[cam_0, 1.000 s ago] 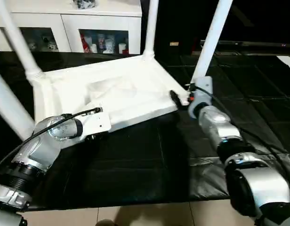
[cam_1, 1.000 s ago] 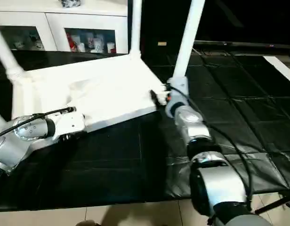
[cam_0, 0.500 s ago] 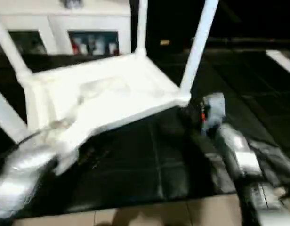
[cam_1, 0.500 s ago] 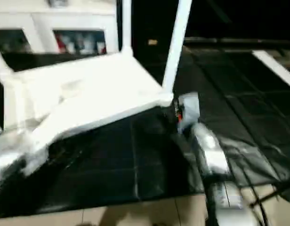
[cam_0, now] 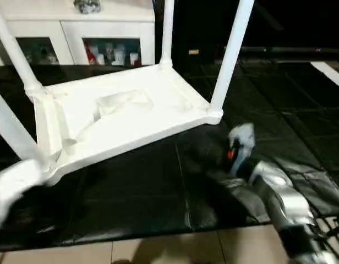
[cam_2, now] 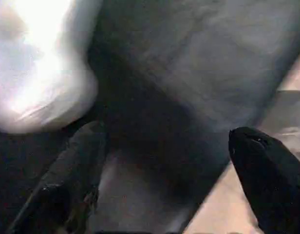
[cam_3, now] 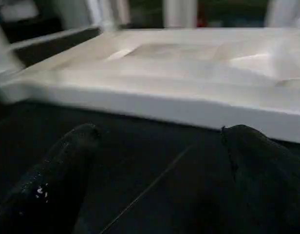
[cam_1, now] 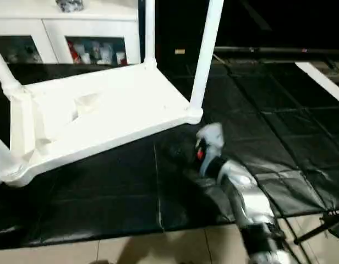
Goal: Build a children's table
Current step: Rotate leg to tighten
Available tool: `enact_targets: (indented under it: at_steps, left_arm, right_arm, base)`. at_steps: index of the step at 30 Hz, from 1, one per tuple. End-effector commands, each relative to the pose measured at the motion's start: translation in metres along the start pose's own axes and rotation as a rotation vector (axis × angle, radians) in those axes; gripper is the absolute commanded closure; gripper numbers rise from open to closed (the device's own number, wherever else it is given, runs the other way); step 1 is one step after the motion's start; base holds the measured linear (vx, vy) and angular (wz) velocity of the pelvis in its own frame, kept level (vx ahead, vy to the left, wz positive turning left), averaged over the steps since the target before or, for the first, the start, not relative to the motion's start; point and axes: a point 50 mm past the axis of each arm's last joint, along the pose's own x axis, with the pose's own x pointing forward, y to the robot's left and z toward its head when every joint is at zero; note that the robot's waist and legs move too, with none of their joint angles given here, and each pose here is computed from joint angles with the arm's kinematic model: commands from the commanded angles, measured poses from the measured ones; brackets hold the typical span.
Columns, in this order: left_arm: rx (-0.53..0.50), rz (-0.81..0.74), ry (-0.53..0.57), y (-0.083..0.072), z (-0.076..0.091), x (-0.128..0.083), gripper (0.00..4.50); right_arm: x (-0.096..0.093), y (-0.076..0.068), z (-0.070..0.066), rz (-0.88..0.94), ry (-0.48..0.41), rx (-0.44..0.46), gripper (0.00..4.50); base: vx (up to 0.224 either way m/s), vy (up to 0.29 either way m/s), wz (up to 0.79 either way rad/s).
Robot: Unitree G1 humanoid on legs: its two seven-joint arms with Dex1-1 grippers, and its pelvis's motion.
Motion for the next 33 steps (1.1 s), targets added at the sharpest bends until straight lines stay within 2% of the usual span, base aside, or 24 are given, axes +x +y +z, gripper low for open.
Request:
enact_targets:
  at_steps: [1, 3, 5, 6, 7, 9, 11, 14, 15, 16, 18, 20, 23, 25, 27, 28, 29, 30, 31, 33]
  left_arm:
    - [0.001, 0.052, 0.002, 0.009, 0.001, -0.011, 0.03]
    - [0.015, 0.150, -0.042, 0.023, 0.005, -0.023, 0.03]
    - [0.019, 0.172, -0.065, 0.026, 0.007, -0.025, 0.03]
    - [0.027, 0.210, -0.137, 0.032, 0.011, -0.027, 0.03]
    - [0.002, 0.254, -0.272, 0.043, 0.020, -0.028, 0.03]
    - [0.011, 0.286, -0.350, 0.050, 0.026, -0.025, 0.03]
    - [-0.005, 0.266, -0.414, 0.051, 0.031, -0.021, 0.03]
    - [-0.051, 0.139, -0.543, 0.046, 0.039, -0.010, 0.03]
    - [-0.055, 0.125, -0.550, 0.045, 0.040, -0.007, 0.03]
    - [-0.073, 0.077, -0.574, 0.044, 0.042, 0.009, 0.03]
    - [-0.074, 0.078, -0.579, 0.046, 0.043, 0.012, 0.03]
    - [-0.071, 0.100, -0.590, 0.050, 0.048, 0.027, 0.03]
    - [-0.063, 0.061, -0.640, 0.046, 0.061, 0.036, 0.03]
    - [-0.050, -0.093, -0.763, 0.025, 0.087, 0.044, 0.03]
    - [-0.047, -0.132, -0.789, 0.019, 0.093, 0.046, 0.03]
    - [-0.036, -0.198, -0.809, 0.008, 0.100, 0.049, 0.03]
    - [-0.036, -0.198, -0.809, 0.008, 0.100, 0.049, 0.03]
    - [-0.029, -0.247, -0.821, 0.001, 0.104, 0.051, 0.03]
    - [0.007, -0.378, -0.814, -0.018, 0.111, 0.055, 0.03]
    - [0.037, -0.442, -0.798, -0.029, 0.114, 0.058, 0.03]
  right_arm:
    - [0.000, 0.002, 0.002, 0.035, 0.018, -0.031, 0.00]
    - [-0.001, 0.002, 0.001, 0.032, 0.059, -0.072, 0.00]
    - [-0.001, 0.003, 0.001, 0.040, 0.065, -0.074, 0.00]
    - [0.000, 0.000, 0.001, 0.015, 0.081, -0.071, 0.00]
    - [0.001, -0.004, -0.001, -0.021, 0.112, -0.077, 0.00]
    - [0.003, -0.007, -0.003, -0.058, 0.137, -0.081, 0.00]
    - [0.005, -0.009, -0.004, -0.077, 0.146, -0.089, 0.00]
    - [0.011, -0.013, -0.004, -0.121, 0.139, -0.111, 0.00]
    - [0.012, -0.013, -0.004, -0.129, 0.140, -0.113, 0.00]
    - [0.017, -0.018, -0.007, -0.181, 0.154, -0.122, 0.00]
    - [0.018, -0.019, -0.007, -0.191, 0.159, -0.123, 0.00]
    - [0.024, -0.023, -0.008, -0.232, 0.173, -0.134, 0.00]
    - [0.030, -0.026, -0.010, -0.269, 0.183, -0.140, 0.00]
    - [0.037, -0.035, -0.013, -0.357, 0.221, -0.140, 0.00]
    - [0.038, -0.036, -0.014, -0.370, 0.228, -0.133, 0.00]
    - [0.040, -0.038, -0.016, -0.387, 0.242, -0.135, 0.00]
    - [0.040, -0.038, -0.016, -0.387, 0.242, -0.135, 0.00]
    - [0.042, -0.040, -0.017, -0.399, 0.251, -0.138, 0.00]
    - [0.046, -0.041, -0.018, -0.415, 0.258, -0.135, 0.00]
    - [0.050, -0.042, -0.018, -0.424, 0.260, -0.131, 0.00]
  base:
    - [0.000, 0.000, 0.00]
    - [0.000, 0.000, 0.00]
    - [0.000, 0.000, 0.00]
    - [0.000, 0.000, 0.00]
    - [0.000, 0.000, 0.00]
    - [0.000, 0.000, 0.00]
    - [0.000, 0.000, 0.00]
    - [0.000, 0.000, 0.00]
    - [0.000, 0.000, 0.00]
    - [0.000, 0.000, 0.00]
    - [0.000, 0.000, 0.00]
    - [0.000, 0.000, 0.00]
    - [0.000, 0.000, 0.00]
    - [0.000, 0.000, 0.00]
    - [0.000, 0.000, 0.00]
    - [0.000, 0.000, 0.00]
    - [0.000, 0.000, 0.00]
    - [0.000, 0.000, 0.00]
    - [0.000, 0.000, 0.00]
    - [0.000, 0.000, 0.00]
